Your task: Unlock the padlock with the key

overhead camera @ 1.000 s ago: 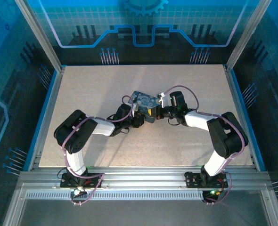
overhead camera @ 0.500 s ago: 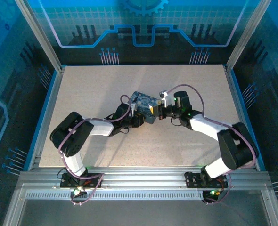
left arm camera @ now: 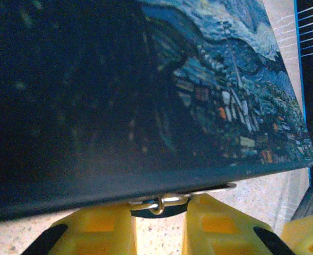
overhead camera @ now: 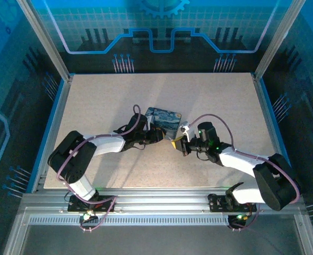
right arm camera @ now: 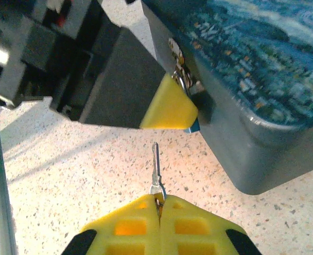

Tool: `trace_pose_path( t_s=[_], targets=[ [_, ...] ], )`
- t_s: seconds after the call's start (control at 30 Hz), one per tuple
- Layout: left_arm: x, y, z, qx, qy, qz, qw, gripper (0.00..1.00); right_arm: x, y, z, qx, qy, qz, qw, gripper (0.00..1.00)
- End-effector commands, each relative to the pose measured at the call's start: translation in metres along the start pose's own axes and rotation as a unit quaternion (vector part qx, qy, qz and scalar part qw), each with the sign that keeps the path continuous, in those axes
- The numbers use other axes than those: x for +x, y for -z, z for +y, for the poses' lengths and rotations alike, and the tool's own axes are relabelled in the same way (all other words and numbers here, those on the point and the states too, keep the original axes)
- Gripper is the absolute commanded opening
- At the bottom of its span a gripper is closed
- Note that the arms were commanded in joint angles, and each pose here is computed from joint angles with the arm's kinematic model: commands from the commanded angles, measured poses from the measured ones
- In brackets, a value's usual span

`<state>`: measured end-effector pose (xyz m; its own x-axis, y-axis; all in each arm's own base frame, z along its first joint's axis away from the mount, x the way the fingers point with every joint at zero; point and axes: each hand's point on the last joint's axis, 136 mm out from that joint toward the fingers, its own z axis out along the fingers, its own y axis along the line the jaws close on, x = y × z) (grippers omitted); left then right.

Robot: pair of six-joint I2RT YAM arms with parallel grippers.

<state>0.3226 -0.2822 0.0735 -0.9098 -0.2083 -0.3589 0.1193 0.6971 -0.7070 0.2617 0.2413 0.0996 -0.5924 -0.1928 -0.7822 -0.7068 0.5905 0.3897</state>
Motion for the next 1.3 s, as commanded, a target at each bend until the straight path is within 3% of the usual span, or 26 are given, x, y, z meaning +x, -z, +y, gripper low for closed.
trace_pose_path(
  t_s=[0.0,0.53,1.27],
  targets=[
    [-0.009,0.012,-0.034,0.043,0.004,0.001,0.999,0.09,0.002,-0.004,0.009,-0.019,0.032,-0.010,0.999,0.00],
    [-0.006,0.016,-0.040,0.055,0.024,0.008,0.998,0.09,0.011,-0.035,-0.009,0.009,0.051,-0.003,0.999,0.00],
    [-0.005,0.015,-0.038,0.054,0.027,0.009,0.998,0.08,-0.002,-0.047,-0.017,0.018,0.064,-0.018,0.998,0.00]
  ],
)
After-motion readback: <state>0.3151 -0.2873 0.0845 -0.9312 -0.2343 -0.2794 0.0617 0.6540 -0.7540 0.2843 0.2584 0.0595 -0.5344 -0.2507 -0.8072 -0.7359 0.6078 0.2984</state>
